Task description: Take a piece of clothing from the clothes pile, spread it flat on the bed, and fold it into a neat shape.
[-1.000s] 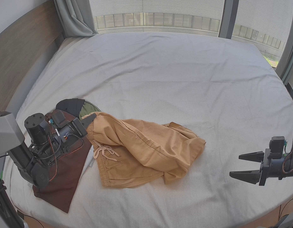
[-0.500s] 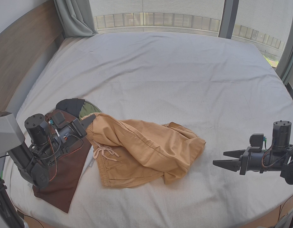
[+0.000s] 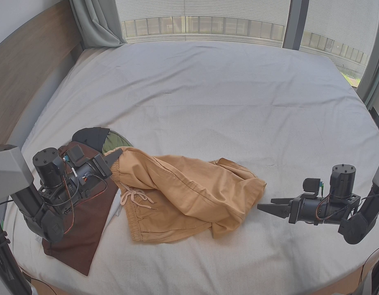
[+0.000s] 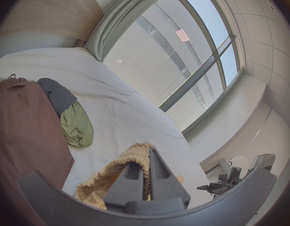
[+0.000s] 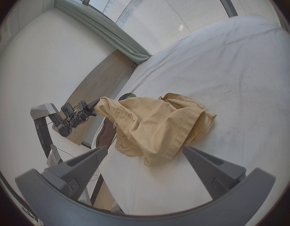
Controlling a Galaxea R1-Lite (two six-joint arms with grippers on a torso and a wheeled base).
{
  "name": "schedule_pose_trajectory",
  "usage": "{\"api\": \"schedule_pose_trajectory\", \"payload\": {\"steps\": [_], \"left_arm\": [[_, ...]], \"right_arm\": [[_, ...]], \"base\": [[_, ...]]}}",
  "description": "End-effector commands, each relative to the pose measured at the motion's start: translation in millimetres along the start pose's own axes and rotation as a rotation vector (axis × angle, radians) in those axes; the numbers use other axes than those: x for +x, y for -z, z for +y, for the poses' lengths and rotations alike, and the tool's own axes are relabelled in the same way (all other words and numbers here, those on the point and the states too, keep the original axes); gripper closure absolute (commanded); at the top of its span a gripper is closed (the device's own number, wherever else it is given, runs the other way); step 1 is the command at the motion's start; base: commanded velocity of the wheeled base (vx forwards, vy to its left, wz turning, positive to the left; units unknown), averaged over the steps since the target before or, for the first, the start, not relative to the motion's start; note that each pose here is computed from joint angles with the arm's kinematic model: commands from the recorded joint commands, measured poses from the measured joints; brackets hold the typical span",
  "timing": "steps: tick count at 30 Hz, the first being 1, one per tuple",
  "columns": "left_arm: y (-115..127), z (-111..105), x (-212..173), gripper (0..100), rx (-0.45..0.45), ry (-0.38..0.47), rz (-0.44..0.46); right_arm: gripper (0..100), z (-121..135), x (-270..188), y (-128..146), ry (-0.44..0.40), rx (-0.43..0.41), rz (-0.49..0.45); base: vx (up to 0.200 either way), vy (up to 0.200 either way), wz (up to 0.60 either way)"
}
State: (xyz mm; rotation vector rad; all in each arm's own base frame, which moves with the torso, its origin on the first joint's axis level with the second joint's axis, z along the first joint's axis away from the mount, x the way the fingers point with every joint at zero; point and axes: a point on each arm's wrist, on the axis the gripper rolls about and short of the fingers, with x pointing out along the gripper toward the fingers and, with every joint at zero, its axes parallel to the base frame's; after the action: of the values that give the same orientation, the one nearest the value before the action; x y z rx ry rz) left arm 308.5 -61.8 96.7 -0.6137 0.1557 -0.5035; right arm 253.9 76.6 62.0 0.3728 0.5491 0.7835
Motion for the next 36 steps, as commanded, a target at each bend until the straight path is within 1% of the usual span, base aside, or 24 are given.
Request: {"api": "schedule_pose_trajectory", "payload": {"steps": [1, 8, 14, 16, 20, 24, 27, 33, 36], "left_arm": [[0.8, 3.6, 0.8, 100, -0.002, -0.008, 0.001], [-0.4, 14.0, 2.8, 100, -0.005, -0.034, -0.007], [-2.9, 15.6, 2.9, 100, -0.003, -0.037, -0.017], [-3.5, 15.6, 2.6, 100, -0.003, -0.036, -0.018], [-3.9, 15.3, 2.5, 100, -0.002, -0.037, -0.020], [-3.9, 15.3, 2.5, 100, -0.002, -0.037, -0.020], [-4.6, 14.6, 2.2, 100, -0.001, -0.034, -0.021], [-4.6, 14.6, 2.2, 100, -0.001, -0.034, -0.021], [-5.0, 14.3, 2.1, 100, 0.000, -0.033, -0.022]], "right_arm": [[0, -7.1, 14.1, 15.5, -0.001, 0.051, 0.057], [0, -13.4, 27.3, 21.9, -0.006, 0.068, 0.085], [0, -17.6, 32.5, 23.6, -0.003, 0.078, 0.092], [0, -19.7, 36.0, 27.3, -0.002, 0.091, 0.106], [0, -21.0, 48.0, 36.2, -0.021, 0.092, 0.124], [0, -24.0, 56.4, 41.5, -0.040, 0.100, 0.098], [0, -30.1, 62.4, 47.2, -0.047, 0.132, 0.073], [0, -36.7, 69.6, 53.9, -0.047, 0.139, 0.073], [0, -34.3, 72.5, 53.6, -0.059, 0.132, 0.073]], "base": [[0.000, 0.000, 0.00], [0.000, 0.000, 0.00], [0.000, 0.000, 0.00], [0.000, 0.000, 0.00], [0.000, 0.000, 0.00], [0.000, 0.000, 0.00], [0.000, 0.000, 0.00], [0.000, 0.000, 0.00], [0.000, 0.000, 0.00]]}}
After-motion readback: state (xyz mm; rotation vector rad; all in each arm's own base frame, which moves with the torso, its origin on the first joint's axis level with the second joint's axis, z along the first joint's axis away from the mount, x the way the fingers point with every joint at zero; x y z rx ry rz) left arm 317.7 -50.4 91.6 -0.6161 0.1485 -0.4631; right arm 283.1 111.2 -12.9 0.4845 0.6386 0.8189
